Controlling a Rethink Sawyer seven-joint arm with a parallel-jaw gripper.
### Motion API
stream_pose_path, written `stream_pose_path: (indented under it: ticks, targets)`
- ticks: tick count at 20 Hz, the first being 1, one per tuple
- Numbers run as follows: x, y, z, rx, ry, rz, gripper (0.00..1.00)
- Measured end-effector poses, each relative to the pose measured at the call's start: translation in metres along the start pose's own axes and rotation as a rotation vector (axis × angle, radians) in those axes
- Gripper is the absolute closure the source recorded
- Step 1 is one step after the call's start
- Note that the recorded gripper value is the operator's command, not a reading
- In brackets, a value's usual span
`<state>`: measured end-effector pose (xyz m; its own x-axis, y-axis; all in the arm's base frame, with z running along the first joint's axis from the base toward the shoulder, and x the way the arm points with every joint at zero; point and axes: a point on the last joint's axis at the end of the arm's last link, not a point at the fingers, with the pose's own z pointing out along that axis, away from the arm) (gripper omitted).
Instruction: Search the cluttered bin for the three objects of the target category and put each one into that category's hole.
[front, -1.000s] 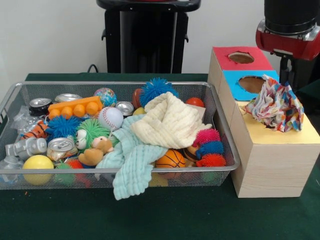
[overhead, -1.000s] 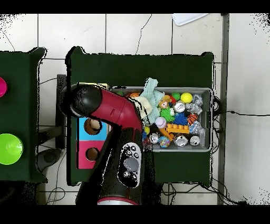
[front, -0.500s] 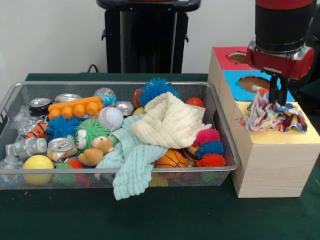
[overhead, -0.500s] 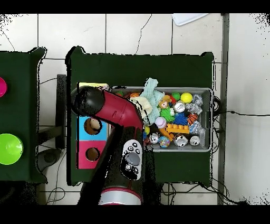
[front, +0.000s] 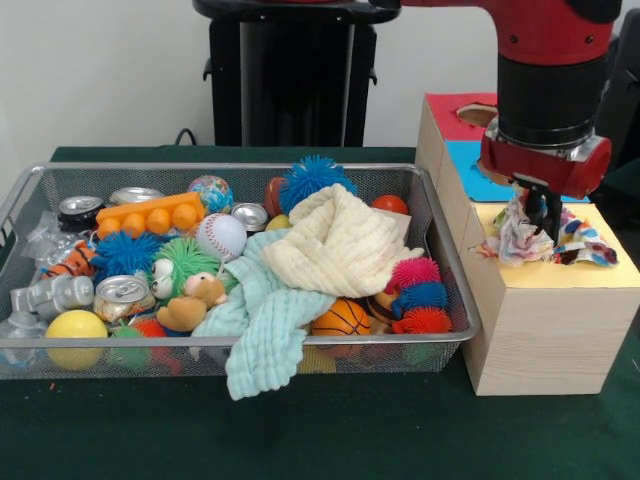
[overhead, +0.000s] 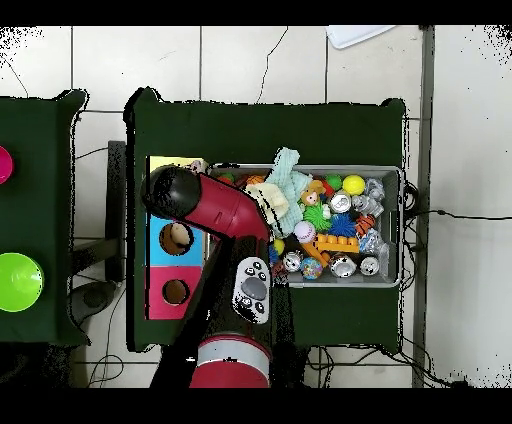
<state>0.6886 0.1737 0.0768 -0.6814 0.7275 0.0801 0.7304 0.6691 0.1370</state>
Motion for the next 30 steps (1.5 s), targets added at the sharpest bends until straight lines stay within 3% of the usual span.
stream_pose_path:
  ticks: [14, 19, 24, 26, 30]
  targets:
    - [0.000, 0.000, 0.010, 0.000, -0.008, -0.001, 1.00]
    - [0.000, 0.000, 0.024, -0.009, -0.032, -0.002, 1.00]
    - [0.002, 0.005, 0.050, -0.042, -0.089, -0.007, 1.00]
    - [0.000, 0.009, 0.054, -0.064, -0.117, -0.005, 1.00]
    - [0.000, 0.009, 0.054, -0.073, -0.124, -0.008, 1.00]
